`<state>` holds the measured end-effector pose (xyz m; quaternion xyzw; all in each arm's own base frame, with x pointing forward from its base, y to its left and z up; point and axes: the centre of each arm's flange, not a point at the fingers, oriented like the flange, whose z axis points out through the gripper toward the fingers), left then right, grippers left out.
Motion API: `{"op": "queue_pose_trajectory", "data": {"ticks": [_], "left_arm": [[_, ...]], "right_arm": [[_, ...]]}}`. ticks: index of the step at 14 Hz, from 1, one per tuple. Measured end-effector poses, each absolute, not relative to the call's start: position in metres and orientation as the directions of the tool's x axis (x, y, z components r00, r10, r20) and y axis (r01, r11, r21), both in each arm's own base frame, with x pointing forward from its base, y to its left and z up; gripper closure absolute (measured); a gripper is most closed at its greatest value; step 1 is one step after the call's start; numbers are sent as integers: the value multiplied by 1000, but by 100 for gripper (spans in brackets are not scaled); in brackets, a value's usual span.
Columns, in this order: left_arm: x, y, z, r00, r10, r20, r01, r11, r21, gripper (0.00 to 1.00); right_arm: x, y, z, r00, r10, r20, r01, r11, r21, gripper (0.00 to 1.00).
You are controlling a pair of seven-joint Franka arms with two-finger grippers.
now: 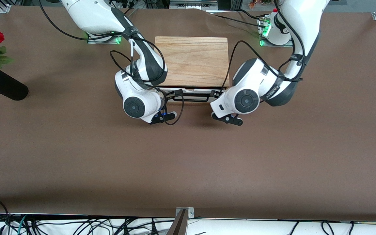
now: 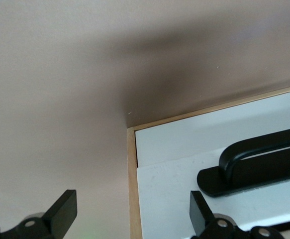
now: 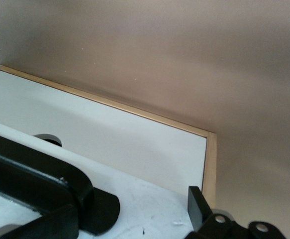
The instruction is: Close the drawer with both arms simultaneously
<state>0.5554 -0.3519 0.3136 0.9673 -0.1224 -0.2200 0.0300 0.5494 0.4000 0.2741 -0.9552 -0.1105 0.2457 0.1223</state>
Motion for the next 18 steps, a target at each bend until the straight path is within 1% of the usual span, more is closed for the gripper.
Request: {"op": "queue_pose_trajectory", "data": {"ticks": [4,10,12,15,18], "left_arm": [[546,-353,306,852,-252,-458,-231,-968,103,0],[547,-352,307,853,-251,-457,-230,-968,103,0],[554,-348,318,865,-245,-437,-220,-969,108,0],[578,-329,353,901,-216,-375,-184,-976,120,0],[598,-289,400,938,-169,-304,-144,-984,102,0]], "right_arm": [[545,403,274,844,275,-461,149,-945,-291,0],[544,402,274,836,268,-480,125,-943,-309,0],[545,401,275,837,266,-478,122,-943,-311,0],[560,396,289,860,254,-442,114,-941,-318,0],[592,376,321,896,256,-363,125,-929,-347,0]]}}
